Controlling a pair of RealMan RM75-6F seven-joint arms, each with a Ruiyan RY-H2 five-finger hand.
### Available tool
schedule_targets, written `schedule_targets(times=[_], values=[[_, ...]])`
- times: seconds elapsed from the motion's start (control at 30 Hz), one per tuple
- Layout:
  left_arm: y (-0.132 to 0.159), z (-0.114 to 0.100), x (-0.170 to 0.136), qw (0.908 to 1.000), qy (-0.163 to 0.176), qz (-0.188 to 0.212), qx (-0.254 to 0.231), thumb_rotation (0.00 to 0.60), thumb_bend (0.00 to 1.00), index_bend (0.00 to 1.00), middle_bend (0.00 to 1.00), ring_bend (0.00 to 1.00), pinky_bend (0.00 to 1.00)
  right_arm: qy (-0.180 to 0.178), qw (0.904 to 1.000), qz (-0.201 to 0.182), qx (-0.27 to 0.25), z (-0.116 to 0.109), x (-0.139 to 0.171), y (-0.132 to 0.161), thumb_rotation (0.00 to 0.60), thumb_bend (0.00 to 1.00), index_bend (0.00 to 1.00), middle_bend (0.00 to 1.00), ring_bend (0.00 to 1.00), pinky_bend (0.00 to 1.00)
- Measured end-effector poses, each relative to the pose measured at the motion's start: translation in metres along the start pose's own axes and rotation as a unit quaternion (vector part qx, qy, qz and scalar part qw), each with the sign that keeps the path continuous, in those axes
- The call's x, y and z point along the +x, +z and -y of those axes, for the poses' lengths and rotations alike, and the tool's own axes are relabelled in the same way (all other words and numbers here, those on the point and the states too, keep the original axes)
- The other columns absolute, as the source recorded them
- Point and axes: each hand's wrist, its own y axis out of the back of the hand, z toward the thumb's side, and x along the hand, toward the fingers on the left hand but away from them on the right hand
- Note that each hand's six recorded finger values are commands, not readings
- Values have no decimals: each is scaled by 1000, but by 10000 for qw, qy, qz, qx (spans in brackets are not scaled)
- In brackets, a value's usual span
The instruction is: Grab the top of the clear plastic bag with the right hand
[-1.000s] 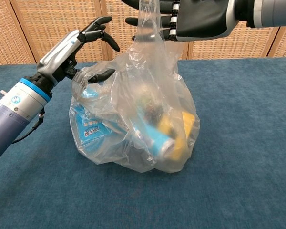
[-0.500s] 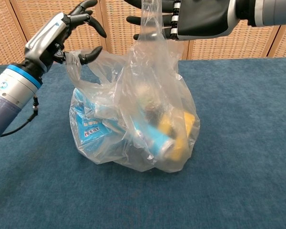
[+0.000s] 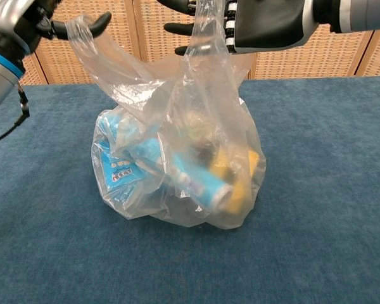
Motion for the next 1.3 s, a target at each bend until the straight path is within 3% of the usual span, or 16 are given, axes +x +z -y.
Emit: schedule_targets(times=[0.27,0.6,1.3], values=[[18,-22,12,9996,154,249,62,600,397,429,0,0,0,-3,9997,135,192,1,-1,-5,600,278,225,311,151,0],[40,-36,28,9987,221,378,243,600,382,410,0,0,0,181,9993,258,207,18,-10,-14,600,278,226,314,152,0],[55,-12,43,9999,-10,86,118,600,380,399,0,0,0,321,9988,67,-377,35,-31,-14,600,283,221,300,111,0]])
